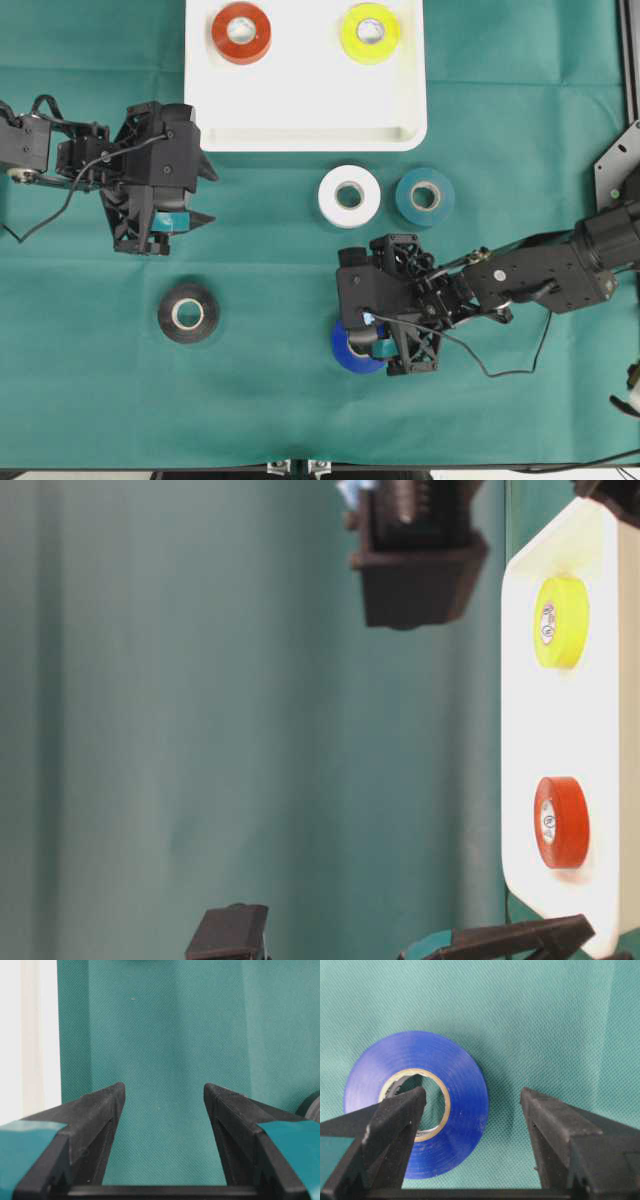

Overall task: Put the tape alternately from left to right into the white case.
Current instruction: 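Lower the right gripper into the blue roll's core and close, then lift the blue roll and carry it toward the white tray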

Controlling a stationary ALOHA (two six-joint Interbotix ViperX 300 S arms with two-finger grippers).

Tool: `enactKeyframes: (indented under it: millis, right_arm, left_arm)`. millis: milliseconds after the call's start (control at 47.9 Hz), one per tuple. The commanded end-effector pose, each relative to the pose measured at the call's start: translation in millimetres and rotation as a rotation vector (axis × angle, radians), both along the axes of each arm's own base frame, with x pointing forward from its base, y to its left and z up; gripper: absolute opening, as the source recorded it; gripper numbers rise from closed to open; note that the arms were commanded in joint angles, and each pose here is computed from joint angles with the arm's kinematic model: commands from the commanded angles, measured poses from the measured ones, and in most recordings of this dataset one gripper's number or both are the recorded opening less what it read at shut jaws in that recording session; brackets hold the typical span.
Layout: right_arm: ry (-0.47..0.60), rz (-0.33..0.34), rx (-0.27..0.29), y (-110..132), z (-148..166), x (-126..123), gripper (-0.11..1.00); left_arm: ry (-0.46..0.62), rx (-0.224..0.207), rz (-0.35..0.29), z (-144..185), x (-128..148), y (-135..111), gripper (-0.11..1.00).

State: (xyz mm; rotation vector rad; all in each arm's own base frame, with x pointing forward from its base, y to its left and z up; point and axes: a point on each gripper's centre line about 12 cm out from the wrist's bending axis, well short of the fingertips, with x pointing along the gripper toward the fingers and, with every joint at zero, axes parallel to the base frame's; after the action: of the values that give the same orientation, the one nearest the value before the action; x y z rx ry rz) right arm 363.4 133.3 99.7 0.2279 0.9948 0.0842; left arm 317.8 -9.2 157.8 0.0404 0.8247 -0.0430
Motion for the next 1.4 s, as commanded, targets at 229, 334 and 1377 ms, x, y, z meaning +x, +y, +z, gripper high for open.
enactKeyframes:
  millis: [229,334,1377]
  right_arm:
    - [-0.022,-0.002,0.012,3,7,5,0.78]
    - [-0.023,-0.002,0.013,3,7,5,0.74]
    - [-0.208,0.028,-0.152,-43,105,-1,0.3]
  left_arm:
    - [-0.041,-0.003,0.001,11,6,-1,0.98]
    - [-0.04,-0.003,0.001,11,6,-1,0.98]
    - [-0.037,-0.005,0.0,11,6,-1,0.98]
